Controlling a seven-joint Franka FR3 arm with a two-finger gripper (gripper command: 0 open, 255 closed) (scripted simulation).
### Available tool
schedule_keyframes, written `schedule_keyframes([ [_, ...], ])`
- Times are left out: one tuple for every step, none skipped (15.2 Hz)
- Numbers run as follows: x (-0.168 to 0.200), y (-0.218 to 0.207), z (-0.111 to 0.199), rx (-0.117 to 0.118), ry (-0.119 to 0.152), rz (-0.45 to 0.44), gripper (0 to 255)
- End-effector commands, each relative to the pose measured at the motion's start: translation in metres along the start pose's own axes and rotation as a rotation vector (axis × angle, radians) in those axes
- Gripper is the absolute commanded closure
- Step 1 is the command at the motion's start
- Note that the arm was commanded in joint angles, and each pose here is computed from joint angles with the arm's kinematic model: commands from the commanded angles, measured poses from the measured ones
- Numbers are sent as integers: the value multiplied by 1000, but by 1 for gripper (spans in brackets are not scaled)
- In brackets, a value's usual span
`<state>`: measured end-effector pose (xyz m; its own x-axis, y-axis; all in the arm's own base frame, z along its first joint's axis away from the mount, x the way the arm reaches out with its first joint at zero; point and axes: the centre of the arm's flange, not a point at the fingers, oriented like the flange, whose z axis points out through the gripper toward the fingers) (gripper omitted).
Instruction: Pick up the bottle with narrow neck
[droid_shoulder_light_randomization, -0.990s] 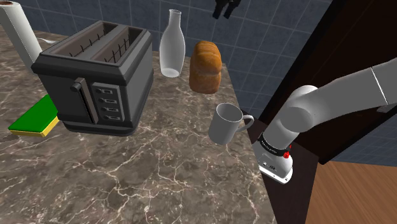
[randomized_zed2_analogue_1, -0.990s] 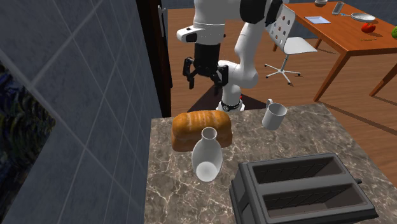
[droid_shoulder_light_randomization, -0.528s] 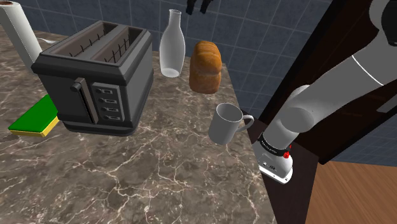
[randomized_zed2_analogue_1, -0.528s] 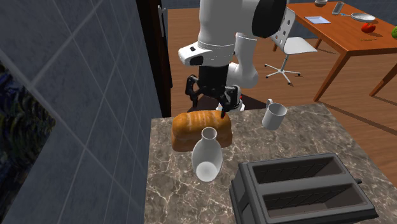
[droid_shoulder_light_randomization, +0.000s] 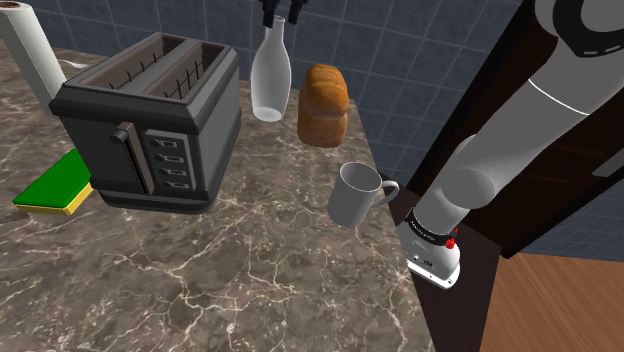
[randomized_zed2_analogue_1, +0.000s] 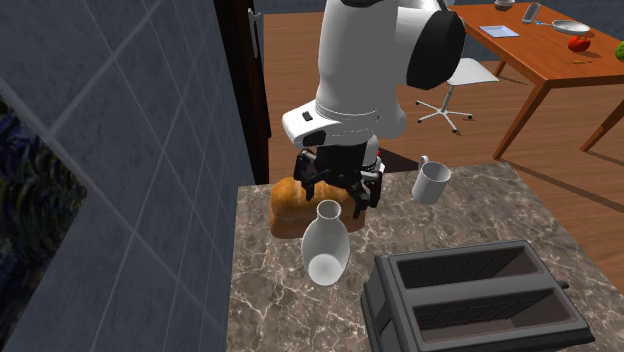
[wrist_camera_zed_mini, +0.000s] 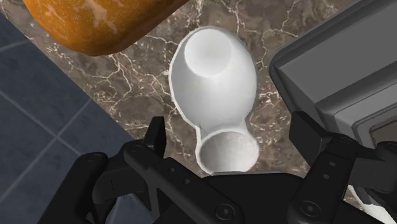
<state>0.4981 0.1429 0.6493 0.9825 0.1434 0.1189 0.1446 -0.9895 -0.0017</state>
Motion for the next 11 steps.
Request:
schedule_keyframes([
  [-1, 1, 10, 0, 0, 0, 0],
  [-1, 1, 15, 0, 0, 0, 0],
  [-2, 1, 20, 0, 0, 0, 0],
  [-2, 1, 24, 0, 0, 0, 0],
  [-2, 1, 23, 0, 0, 0, 0],
  [-3, 1, 24, 0, 0, 0, 255],
  [-3, 1, 24, 0, 0, 0, 255],
  [-3, 1, 24, 0, 0, 0, 255],
  [-3, 1, 24, 0, 0, 0, 255],
  [-3, 1, 24, 0, 0, 0, 255],
  [-3, 1, 24, 0, 0, 0, 255],
])
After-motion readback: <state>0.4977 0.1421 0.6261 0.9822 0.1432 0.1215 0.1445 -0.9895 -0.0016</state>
